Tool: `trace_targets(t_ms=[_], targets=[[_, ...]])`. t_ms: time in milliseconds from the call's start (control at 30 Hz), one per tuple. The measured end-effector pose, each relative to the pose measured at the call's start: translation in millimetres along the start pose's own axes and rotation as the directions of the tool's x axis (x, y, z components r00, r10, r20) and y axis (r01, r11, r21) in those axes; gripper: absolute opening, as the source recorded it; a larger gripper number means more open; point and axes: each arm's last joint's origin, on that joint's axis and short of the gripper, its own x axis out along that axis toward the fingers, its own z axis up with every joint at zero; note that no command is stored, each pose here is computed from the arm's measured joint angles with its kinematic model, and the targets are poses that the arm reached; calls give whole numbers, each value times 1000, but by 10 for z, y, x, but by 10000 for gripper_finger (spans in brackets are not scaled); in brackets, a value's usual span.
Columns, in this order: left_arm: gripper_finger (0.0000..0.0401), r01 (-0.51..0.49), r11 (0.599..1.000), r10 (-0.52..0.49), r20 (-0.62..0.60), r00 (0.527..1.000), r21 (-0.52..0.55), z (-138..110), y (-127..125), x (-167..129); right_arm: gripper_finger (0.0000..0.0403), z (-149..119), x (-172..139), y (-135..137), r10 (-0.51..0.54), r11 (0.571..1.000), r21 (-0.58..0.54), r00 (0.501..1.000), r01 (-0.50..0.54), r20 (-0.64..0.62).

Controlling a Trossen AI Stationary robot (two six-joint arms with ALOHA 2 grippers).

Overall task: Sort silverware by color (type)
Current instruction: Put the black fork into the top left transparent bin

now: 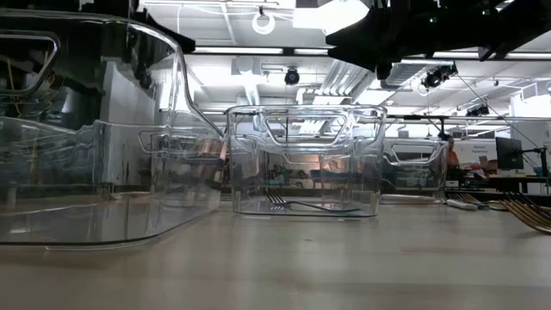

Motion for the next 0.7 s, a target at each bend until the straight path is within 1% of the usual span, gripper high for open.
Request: trace_targets(t_ms=[100, 233, 333, 500, 700], targets=[[26, 3, 1000, -3, 43, 999, -10, 26, 5, -11, 171, 0, 0, 0, 0, 1000, 3, 1000, 0, 0], [26, 20, 1000, -20, 55, 998, 5, 65, -6, 0, 171, 0, 0, 0, 0, 1000, 11, 1000, 0, 0], [26, 23, 1000, -23, 54, 998, 4, 67, -7, 1, 171, 0, 0, 2, 1, 1000, 13, 1000, -1, 0], [26, 23, 1000, -23, 52, 998, 2, 66, -7, 1, 171, 0, -1, 7, 5, 997, 81, 1000, -5, 0], [26, 26, 1000, -25, 52, 998, -14, 65, -8, 1, 171, 0, -1, 7, 6, 996, 88, 1000, -6, 0]])
